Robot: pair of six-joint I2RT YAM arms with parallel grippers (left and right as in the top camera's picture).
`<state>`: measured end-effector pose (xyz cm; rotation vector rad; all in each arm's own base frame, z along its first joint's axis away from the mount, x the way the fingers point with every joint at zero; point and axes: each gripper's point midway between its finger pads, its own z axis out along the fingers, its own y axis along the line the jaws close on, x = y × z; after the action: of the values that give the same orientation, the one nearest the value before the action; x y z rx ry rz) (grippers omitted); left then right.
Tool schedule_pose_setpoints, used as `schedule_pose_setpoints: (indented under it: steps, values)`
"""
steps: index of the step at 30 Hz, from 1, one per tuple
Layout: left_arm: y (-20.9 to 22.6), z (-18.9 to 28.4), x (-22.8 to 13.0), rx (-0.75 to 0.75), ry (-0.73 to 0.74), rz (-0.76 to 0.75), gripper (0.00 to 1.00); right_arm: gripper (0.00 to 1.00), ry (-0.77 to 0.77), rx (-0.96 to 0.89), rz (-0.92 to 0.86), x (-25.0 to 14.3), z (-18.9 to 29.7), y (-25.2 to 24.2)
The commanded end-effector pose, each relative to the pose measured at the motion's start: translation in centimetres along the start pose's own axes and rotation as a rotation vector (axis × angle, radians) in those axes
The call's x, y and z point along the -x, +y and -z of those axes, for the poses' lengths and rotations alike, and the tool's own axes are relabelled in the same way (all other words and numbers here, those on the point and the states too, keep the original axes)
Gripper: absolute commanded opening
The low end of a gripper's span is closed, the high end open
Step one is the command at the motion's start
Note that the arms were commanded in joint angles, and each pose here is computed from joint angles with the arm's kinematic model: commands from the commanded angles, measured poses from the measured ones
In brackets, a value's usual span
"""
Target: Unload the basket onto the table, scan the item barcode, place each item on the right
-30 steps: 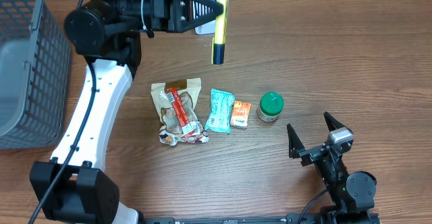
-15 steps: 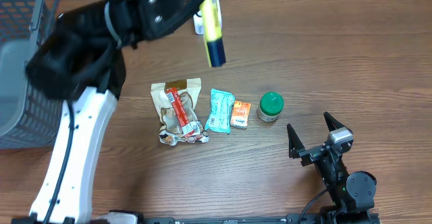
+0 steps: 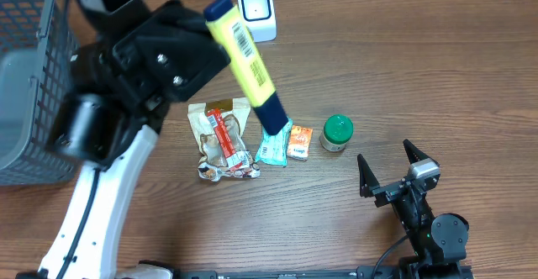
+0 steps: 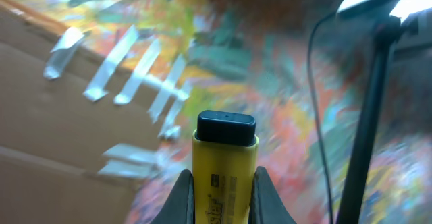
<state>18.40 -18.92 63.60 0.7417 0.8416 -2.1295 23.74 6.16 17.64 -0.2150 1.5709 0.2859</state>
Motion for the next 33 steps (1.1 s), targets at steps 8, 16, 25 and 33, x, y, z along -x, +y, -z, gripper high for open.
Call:
schedule_pose_setpoints:
  steps: [8,16,25,33]
  values:
    - [1.2,-1.4,1.5,-0.202,-0.206,0.151,0.04,1.0,-0.003,-0.017,-0.006,-0.2,0.0,-0.3]
    - [0.2,-2.7,1.0,-0.287,-0.245,0.214,0.04,1.0,-0.003,-0.017,-0.006,-0.2,0.0,-0.4]
    - [-0.1,-2.9,0.8,-0.303,-0.249,0.228,0.04,1.0,-0.003,-0.017,-0.006,-0.2,0.0,-0.3]
    - [-0.7,-2.9,1.5,-0.351,-0.315,0.255,0.04,1.0,-0.003,-0.017,-0.006,-0.2,0.0,-0.3]
